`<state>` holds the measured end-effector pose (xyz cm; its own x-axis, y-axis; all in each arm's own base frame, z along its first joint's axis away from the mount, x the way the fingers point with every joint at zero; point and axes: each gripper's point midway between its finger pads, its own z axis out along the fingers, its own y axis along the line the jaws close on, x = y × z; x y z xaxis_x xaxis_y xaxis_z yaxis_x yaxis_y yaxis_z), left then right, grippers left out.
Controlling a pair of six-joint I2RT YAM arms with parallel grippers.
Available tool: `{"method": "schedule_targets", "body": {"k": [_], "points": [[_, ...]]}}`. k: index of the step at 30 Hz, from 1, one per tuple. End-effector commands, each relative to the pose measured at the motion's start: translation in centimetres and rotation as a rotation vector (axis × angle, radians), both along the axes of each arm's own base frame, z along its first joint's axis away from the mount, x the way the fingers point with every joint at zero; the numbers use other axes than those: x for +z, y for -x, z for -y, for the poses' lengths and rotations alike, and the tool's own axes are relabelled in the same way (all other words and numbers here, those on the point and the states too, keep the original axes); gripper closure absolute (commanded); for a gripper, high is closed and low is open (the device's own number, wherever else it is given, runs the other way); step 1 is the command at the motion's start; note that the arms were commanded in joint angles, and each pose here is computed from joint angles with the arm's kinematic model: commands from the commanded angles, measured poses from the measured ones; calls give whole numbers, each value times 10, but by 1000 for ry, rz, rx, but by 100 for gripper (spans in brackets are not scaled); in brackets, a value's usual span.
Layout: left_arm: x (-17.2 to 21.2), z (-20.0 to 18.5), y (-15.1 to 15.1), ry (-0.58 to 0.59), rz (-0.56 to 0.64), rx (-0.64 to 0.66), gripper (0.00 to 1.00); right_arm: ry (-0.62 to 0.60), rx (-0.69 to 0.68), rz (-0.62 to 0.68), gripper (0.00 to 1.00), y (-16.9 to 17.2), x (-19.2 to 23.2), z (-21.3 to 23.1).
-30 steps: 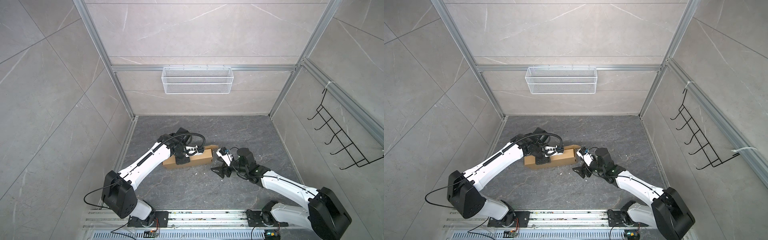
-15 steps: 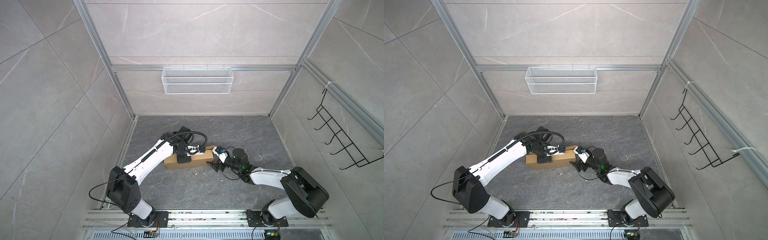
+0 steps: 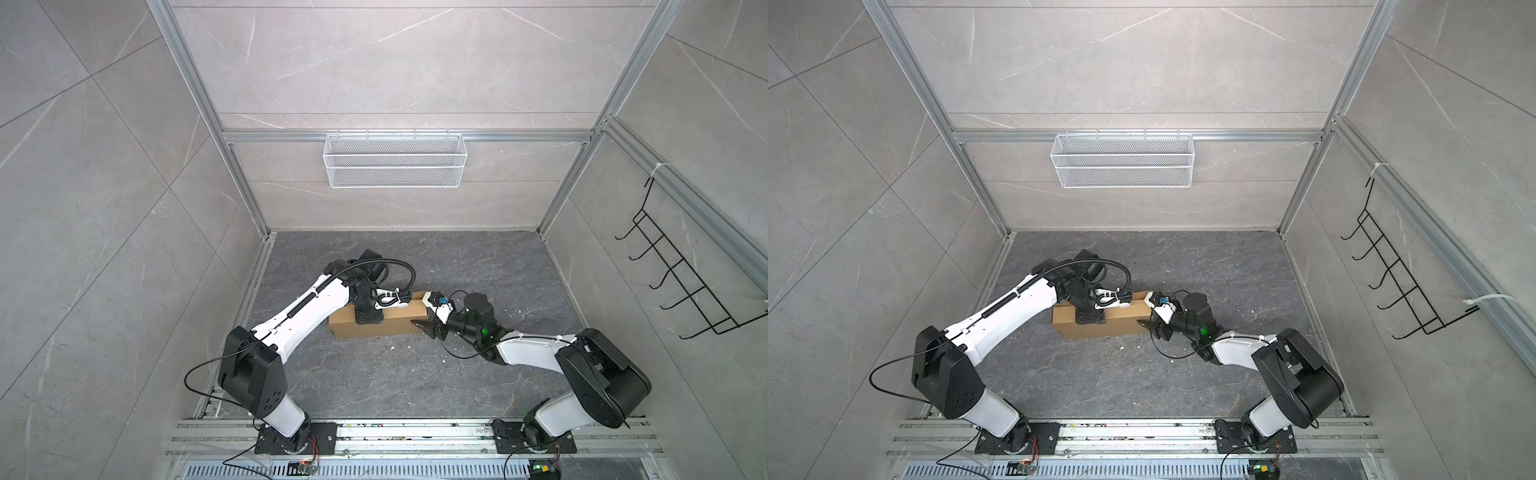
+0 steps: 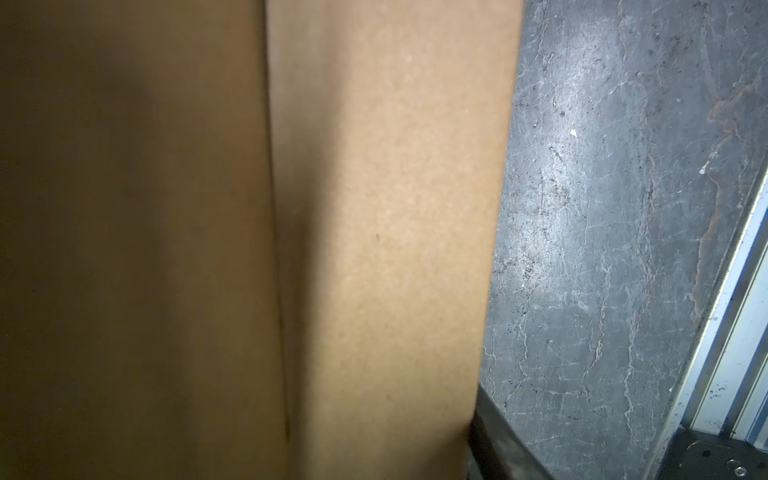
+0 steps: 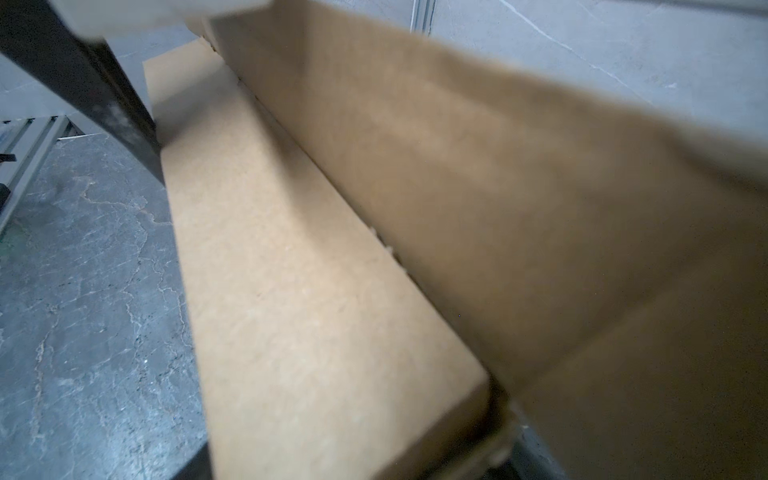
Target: Fold the paper box
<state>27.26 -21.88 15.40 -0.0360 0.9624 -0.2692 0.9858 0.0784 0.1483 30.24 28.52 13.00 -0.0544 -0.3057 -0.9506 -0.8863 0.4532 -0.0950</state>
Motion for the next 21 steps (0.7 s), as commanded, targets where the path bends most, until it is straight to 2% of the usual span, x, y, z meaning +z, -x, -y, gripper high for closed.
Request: {"method": "schedule_targets", "body": {"k": [1,6,10,13,16,21], "points": [[-3,11,4,42,-57,-5,48,-28,27,-6,46,-1,7,-8],[1,11,4,48,-50,1,48,-28,24,-13,46,-1,7,-8],[4,11,4,56,-48,7,48,-37,-4,-20,31,-5,11,-4],[3,11,7,57,-53,8,48,-71,-51,-60,25,-9,19,6],[1,9,8,53,-54,7,48,-111,-88,-106,20,-7,29,18],[0,11,7,52,-55,5,48,-111,-97,-213,19,11,40,30]]}}
